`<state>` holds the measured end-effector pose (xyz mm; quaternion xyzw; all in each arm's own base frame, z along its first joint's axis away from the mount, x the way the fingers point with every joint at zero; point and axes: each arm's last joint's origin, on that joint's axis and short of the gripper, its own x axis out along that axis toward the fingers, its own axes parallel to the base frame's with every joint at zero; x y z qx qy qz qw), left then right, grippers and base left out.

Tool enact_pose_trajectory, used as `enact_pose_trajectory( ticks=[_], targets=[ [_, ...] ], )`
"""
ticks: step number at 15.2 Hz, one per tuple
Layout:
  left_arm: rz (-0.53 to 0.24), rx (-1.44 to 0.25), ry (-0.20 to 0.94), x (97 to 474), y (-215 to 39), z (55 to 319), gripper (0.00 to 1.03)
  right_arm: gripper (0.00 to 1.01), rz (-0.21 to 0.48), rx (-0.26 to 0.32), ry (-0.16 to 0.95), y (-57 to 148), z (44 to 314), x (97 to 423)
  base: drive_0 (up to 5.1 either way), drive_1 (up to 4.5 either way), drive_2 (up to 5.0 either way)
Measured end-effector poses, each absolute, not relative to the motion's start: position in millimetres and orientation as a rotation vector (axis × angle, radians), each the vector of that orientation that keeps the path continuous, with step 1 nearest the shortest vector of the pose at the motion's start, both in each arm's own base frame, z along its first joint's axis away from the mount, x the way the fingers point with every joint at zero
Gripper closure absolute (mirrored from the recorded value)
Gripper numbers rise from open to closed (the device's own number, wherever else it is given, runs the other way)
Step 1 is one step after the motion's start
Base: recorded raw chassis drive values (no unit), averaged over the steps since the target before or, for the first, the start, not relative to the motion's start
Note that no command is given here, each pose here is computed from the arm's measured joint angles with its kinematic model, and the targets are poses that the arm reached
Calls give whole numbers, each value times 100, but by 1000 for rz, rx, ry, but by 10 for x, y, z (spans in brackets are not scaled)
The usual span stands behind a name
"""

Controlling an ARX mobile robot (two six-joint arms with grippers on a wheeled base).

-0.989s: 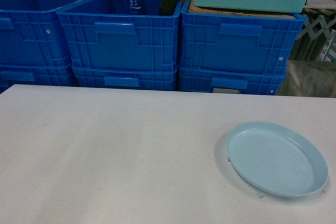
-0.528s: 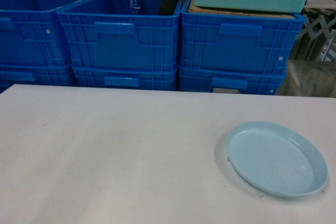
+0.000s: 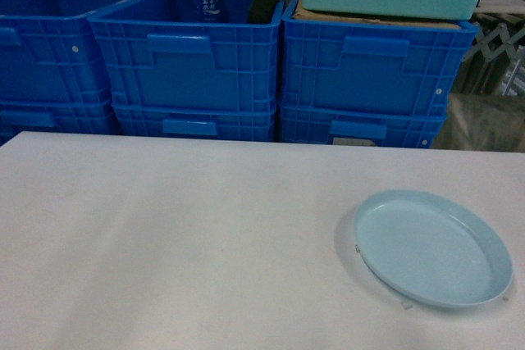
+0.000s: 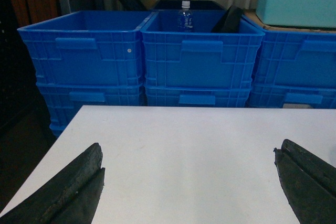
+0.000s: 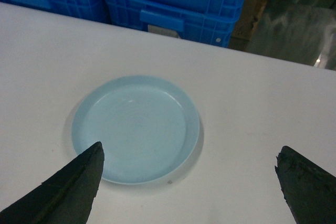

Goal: Place blue tray on left shelf second layer neatly

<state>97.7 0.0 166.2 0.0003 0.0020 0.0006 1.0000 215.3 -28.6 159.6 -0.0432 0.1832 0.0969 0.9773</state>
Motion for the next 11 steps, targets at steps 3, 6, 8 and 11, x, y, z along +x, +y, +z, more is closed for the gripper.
enact_pose_trajectory(
  ticks=[3,6,8,11],
  targets=[
    [1,1,4,977,0,1661,5,3,221,-122,420,-195,1383,2282,0,0,0],
    [1,1,4,977,0,1661,5,3,253,-139,418,-86,1276,2357,0,0,0],
    [1,1,4,977,0,1662,5,3,250,-140,439,-53,1159,2452,0,0,0],
    [0,1,4,977,0,1661,5,3,235,-113,549,-105,913,2618,0,0,0]
  ],
)
